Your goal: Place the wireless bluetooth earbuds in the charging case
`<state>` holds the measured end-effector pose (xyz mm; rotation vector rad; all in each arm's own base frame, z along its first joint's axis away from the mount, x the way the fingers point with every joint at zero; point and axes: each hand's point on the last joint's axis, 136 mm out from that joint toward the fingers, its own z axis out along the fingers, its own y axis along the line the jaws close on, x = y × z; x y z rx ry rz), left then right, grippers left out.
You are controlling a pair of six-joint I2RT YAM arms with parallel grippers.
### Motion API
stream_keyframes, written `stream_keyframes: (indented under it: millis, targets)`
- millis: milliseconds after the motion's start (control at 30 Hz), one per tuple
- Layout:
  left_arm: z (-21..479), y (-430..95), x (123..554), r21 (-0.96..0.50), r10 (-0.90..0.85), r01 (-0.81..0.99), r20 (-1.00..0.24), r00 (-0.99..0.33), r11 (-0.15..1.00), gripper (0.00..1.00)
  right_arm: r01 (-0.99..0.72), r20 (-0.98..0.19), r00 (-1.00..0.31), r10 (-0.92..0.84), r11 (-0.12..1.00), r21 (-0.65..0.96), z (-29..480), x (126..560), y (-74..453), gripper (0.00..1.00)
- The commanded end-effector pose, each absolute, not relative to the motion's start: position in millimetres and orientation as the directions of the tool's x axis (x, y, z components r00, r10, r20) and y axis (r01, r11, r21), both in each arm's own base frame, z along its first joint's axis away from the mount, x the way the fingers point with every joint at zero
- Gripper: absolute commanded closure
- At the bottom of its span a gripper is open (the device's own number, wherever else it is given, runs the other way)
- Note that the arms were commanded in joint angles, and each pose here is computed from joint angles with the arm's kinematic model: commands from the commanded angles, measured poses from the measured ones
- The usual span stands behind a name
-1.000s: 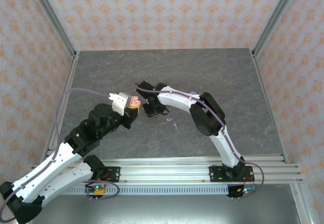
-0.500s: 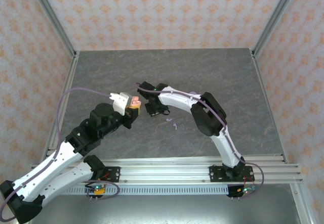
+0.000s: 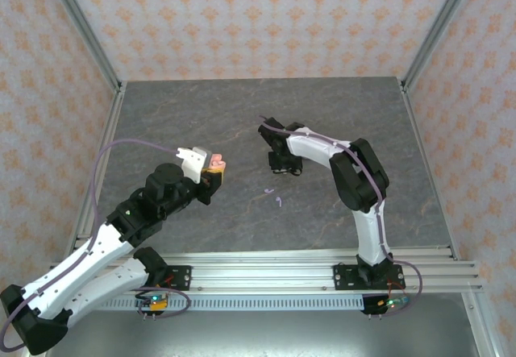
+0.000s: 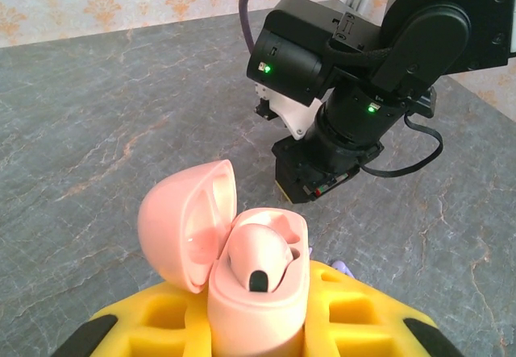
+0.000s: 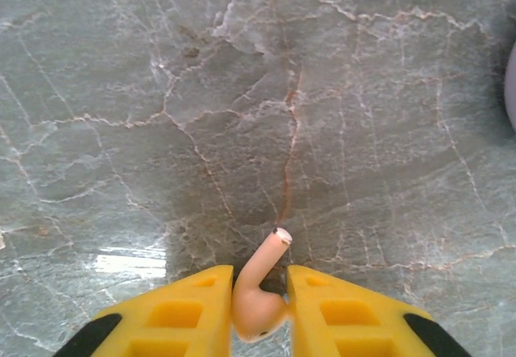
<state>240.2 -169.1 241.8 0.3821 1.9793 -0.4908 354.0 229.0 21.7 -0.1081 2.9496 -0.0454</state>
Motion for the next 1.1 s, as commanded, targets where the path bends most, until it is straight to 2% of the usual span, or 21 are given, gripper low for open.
stream_keyframes:
  millis: [0,200,300,433,700,1067]
  targets:
    - [243,-173,241,-0.186,0.04,0.472,-0.903,-0.428,0.862,0.96,-0.053,-0.176,-0.982,-0.065,0.996,-0.072,21,349,217,0.72]
    - [244,-174,242,-0.188,0.04,0.476,-0.903,-0.429,0.859,0.96,-0.087,-0.222,-0.971,-0.088,0.996,-0.013,43,356,228,0.58]
    - [243,-175,242,-0.188,0.041,0.477,-0.902,-0.43,0.859,0.96,-0.122,-0.245,-0.963,-0.111,0.992,0.028,57,362,237,0.57]
    - [243,-175,242,-0.188,0.041,0.476,-0.901,-0.431,0.859,0.96,-0.164,-0.254,-0.957,-0.139,0.983,0.08,66,369,248,0.63]
    - [243,-176,243,-0.196,0.034,0.476,-0.902,-0.431,0.857,0.96,-0.165,-0.226,-0.962,-0.15,0.985,0.048,51,384,247,0.86]
    - [243,-176,242,-0.2,0.033,0.476,-0.899,-0.436,0.856,0.96,-0.16,-0.176,-0.971,-0.164,0.986,-0.035,27,387,234,0.9]
